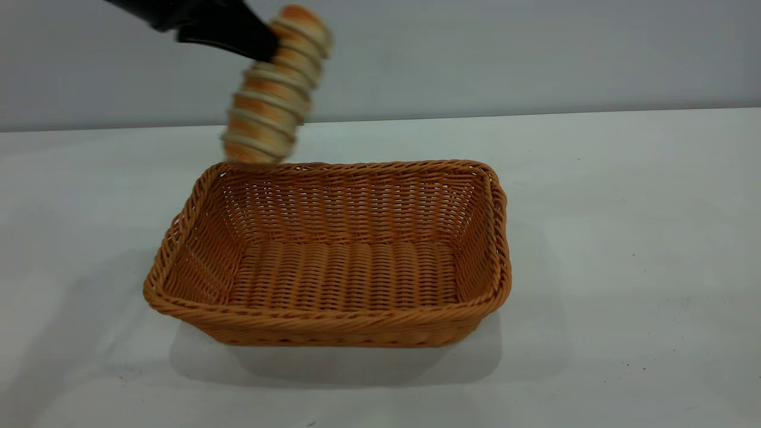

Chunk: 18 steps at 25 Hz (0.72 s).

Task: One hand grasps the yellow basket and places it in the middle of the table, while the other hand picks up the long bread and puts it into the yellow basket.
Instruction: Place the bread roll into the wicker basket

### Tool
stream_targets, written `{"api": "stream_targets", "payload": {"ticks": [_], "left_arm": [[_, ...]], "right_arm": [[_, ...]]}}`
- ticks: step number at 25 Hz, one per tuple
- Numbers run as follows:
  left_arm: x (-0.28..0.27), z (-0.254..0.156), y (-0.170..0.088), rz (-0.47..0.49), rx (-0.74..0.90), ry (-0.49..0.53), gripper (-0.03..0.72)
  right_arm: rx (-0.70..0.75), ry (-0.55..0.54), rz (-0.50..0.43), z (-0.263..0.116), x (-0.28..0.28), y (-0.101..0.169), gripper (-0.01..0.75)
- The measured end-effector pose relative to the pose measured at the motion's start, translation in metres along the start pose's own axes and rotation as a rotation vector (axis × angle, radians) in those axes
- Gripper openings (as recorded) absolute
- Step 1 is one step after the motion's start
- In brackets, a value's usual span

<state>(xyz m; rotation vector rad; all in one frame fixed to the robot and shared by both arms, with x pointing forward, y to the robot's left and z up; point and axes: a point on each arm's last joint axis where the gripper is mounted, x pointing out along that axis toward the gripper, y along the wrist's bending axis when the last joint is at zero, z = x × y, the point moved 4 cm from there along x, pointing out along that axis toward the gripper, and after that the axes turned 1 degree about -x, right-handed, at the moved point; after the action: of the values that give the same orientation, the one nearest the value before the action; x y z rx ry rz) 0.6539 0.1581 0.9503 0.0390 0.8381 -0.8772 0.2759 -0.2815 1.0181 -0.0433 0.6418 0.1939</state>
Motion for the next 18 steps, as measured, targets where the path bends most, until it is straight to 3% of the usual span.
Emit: {"api": "stream_targets", "payload": {"ticks": [7,12,18], "left_arm": [[0.032,-0.009,-0.038,-0.079,0.091,0.102,0.030],[0.059,-0.039,-0.028,-0.089,0.044,0.213,0.029],[0.067,-0.048,-0.024,-0.096,0.018,0.239,0.029]], "right_arm": [[0.001,-0.001,0.000,0.000,0.000,0.000,0.332],[0.001,-0.002,-0.001,0.000,0.000,0.000,0.331],[0.002,-0.002,-0.001,0.000,0.000,0.000,0.331]]}}
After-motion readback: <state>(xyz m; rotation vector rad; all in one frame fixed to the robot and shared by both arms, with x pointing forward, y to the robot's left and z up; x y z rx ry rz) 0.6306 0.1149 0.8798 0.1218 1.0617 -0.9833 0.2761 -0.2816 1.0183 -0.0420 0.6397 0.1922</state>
